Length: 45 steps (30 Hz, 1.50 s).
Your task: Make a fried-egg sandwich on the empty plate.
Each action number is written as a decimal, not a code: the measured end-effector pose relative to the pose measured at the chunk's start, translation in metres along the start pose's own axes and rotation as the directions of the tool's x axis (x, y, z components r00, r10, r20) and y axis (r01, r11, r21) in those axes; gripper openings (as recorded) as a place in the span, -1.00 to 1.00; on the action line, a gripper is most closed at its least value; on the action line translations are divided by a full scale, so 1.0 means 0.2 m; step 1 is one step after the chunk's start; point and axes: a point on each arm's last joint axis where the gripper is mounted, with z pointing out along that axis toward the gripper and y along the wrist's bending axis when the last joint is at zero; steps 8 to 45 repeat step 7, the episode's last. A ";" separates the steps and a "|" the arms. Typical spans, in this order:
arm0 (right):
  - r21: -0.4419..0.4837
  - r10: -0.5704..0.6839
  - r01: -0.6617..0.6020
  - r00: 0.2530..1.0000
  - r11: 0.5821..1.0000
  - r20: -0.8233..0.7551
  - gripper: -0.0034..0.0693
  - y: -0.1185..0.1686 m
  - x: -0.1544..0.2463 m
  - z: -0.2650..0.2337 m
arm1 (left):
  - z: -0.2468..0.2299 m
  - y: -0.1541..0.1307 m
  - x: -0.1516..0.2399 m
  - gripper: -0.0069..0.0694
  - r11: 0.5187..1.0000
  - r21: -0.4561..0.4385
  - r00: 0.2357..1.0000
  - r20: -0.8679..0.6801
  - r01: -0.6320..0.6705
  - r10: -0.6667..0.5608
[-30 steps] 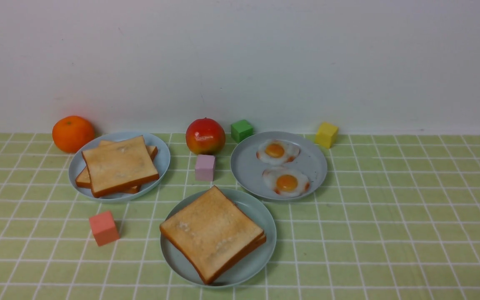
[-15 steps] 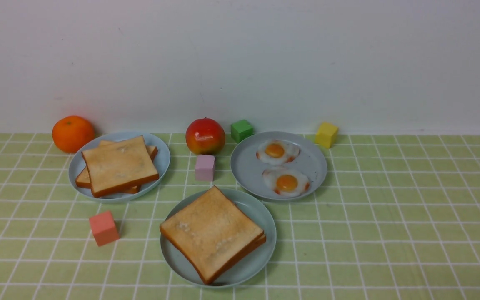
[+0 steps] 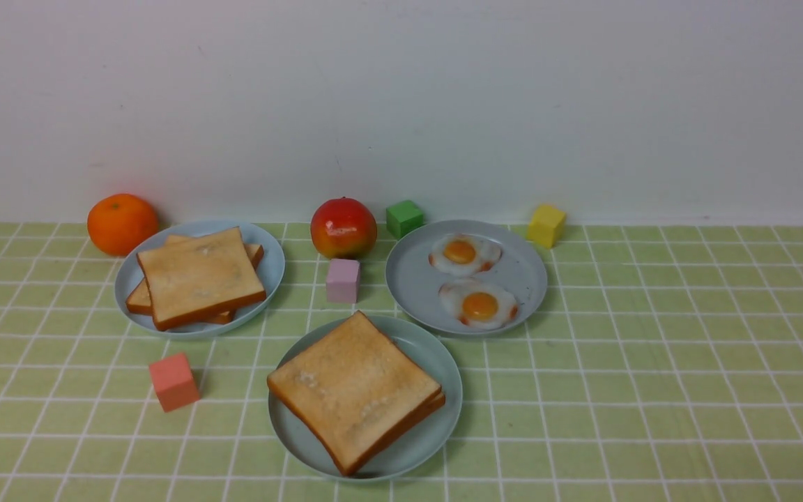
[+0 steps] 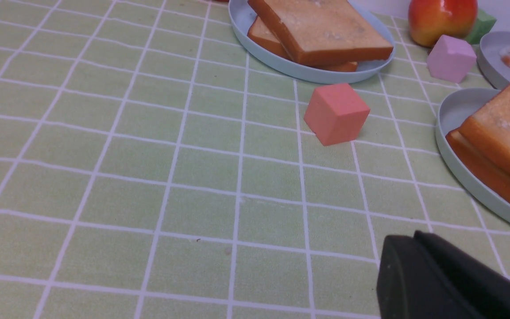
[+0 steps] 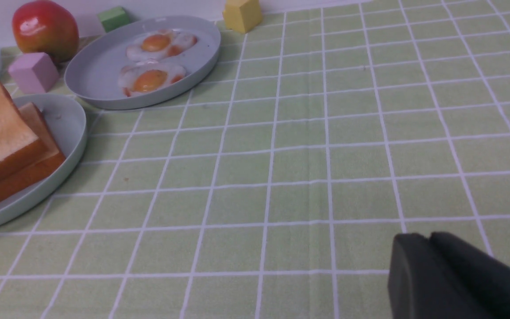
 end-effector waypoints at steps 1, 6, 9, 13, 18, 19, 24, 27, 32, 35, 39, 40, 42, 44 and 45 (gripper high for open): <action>0.000 0.000 0.000 1.000 1.000 0.000 -0.73 0.00 0.00 0.00 | 0.00 0.00 0.00 -0.77 1.000 0.000 1.000 0.000 0.000 0.000; 0.000 0.000 0.000 1.000 1.000 0.000 -0.71 0.00 0.00 0.00 | 0.00 0.00 0.00 -0.76 1.000 0.000 1.000 0.000 0.000 0.000; 0.000 0.000 0.000 1.000 1.000 0.000 -0.71 0.00 0.00 0.00 | 0.00 0.00 0.00 -0.75 1.000 0.000 1.000 0.000 0.000 0.000; 0.000 0.000 0.000 1.000 1.000 0.000 -0.71 0.00 0.00 0.00 | 0.00 0.00 0.00 -0.75 1.000 0.000 1.000 0.000 0.000 0.000; 0.000 0.000 0.000 1.000 1.000 0.000 -0.71 0.00 0.00 0.00 | 0.00 0.00 0.00 -0.75 1.000 0.000 1.000 0.000 0.000 0.000; 0.000 0.000 0.000 1.000 1.000 0.000 -0.71 0.00 0.00 0.00 | 0.00 0.00 0.00 -0.75 1.000 0.000 1.000 0.000 0.000 0.000; 0.000 0.000 0.000 1.000 1.000 0.000 -0.71 0.00 0.00 0.00 | 0.00 0.00 0.00 -0.75 1.000 0.000 1.000 0.000 0.000 0.000; 0.000 0.000 0.000 1.000 1.000 0.000 -0.71 0.00 0.00 0.00 | 0.00 0.00 0.00 -0.75 1.000 0.000 1.000 0.000 0.000 0.000; 0.000 0.000 0.000 1.000 1.000 0.000 -0.71 0.00 0.00 0.00 | 0.00 0.00 0.00 -0.75 1.000 0.000 1.000 0.000 0.000 0.000; 0.000 0.000 0.000 1.000 1.000 0.000 -0.71 0.00 0.00 0.00 | 0.00 0.00 0.00 -0.75 1.000 0.000 1.000 0.000 0.000 0.000; 0.000 0.000 0.000 1.000 1.000 0.000 -0.71 0.00 0.00 0.00 | 0.00 0.00 0.00 -0.75 1.000 0.000 1.000 0.000 0.000 0.000; 0.000 0.000 0.000 1.000 1.000 0.000 -0.71 0.00 0.00 0.00 | 0.00 0.00 0.00 -0.75 1.000 0.000 1.000 0.000 0.000 0.000; 0.000 0.000 0.000 1.000 1.000 0.000 -0.71 0.00 0.00 0.00 | 0.00 0.00 0.00 -0.75 1.000 0.000 1.000 0.000 0.000 0.000; 0.000 0.000 0.000 1.000 1.000 0.000 -0.71 0.00 0.00 0.00 | 0.00 0.00 0.00 -0.75 1.000 0.000 1.000 0.000 0.000 0.000; 0.000 0.000 0.000 1.000 1.000 0.000 -0.71 0.00 0.00 0.00 | 0.00 0.00 0.00 -0.75 1.000 0.000 1.000 0.000 0.000 0.000</action>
